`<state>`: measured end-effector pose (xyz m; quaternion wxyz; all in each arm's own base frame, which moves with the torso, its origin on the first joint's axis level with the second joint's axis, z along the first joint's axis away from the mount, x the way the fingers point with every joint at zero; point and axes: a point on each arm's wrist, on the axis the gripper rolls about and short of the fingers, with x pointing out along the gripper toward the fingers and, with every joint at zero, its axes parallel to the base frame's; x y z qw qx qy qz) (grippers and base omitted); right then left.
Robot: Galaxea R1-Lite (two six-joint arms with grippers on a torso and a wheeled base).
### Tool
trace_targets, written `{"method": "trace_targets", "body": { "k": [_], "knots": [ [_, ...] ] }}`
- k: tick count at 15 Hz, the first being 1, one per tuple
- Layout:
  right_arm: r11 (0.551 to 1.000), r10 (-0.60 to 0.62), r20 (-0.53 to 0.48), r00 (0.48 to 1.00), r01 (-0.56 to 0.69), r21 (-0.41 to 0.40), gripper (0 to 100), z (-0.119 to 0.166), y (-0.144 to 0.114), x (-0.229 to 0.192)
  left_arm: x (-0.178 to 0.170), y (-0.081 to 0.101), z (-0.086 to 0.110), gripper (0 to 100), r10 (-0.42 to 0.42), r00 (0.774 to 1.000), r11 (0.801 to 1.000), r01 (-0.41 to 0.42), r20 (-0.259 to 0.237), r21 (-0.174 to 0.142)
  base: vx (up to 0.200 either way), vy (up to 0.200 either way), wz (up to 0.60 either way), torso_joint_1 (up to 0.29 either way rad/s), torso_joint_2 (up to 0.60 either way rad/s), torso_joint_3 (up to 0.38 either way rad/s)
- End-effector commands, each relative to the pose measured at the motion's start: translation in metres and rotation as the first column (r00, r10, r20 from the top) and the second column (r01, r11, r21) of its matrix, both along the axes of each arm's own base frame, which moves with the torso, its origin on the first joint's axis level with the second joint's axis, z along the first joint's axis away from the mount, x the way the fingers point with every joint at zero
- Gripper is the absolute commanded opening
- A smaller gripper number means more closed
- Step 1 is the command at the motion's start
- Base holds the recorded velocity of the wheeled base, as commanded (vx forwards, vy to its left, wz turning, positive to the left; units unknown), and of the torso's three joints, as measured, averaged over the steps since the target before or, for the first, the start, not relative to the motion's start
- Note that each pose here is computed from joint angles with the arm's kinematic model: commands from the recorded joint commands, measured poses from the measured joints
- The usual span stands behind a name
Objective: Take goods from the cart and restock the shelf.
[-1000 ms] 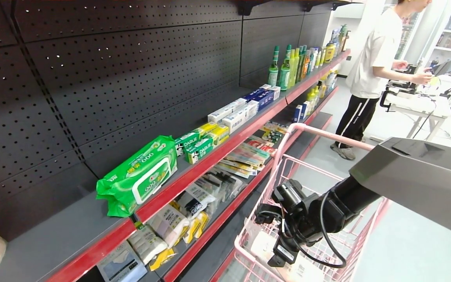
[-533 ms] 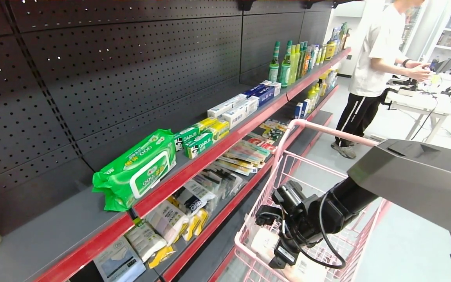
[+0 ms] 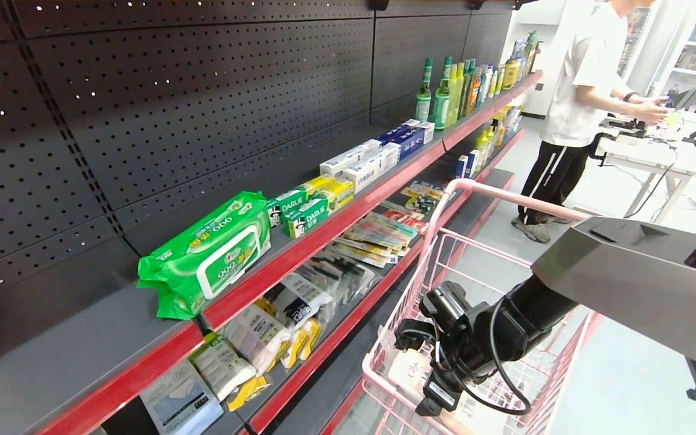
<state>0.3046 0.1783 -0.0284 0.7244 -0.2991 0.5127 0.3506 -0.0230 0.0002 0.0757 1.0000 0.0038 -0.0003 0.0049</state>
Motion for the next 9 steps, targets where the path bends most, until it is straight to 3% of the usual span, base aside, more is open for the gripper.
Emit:
{"method": "trace_targets", "body": {
  "k": [1, 9],
  "knots": [
    [1.0, 0.001, 0.001, 1.0, -0.001, 0.001, 100, 0.0, 0.0, 0.0, 0.0, 0.0, 0.0, 100, 0.001, 1.0, 1.0, -0.001, -0.001, 0.0, 0.0, 0.0, 0.0, 0.0, 0.0, 0.0],
    [1.0, -0.031, -0.01, 0.999, 0.031, -0.005, 100, -0.006, -0.012, 0.008, 0.0, 0.0, 0.0, 100, 0.001, 1.0, 1.0, -0.001, -0.001, 0.0, 0.0, 0.0, 0.0, 0.0, 0.0, 0.0]
  ]
}}
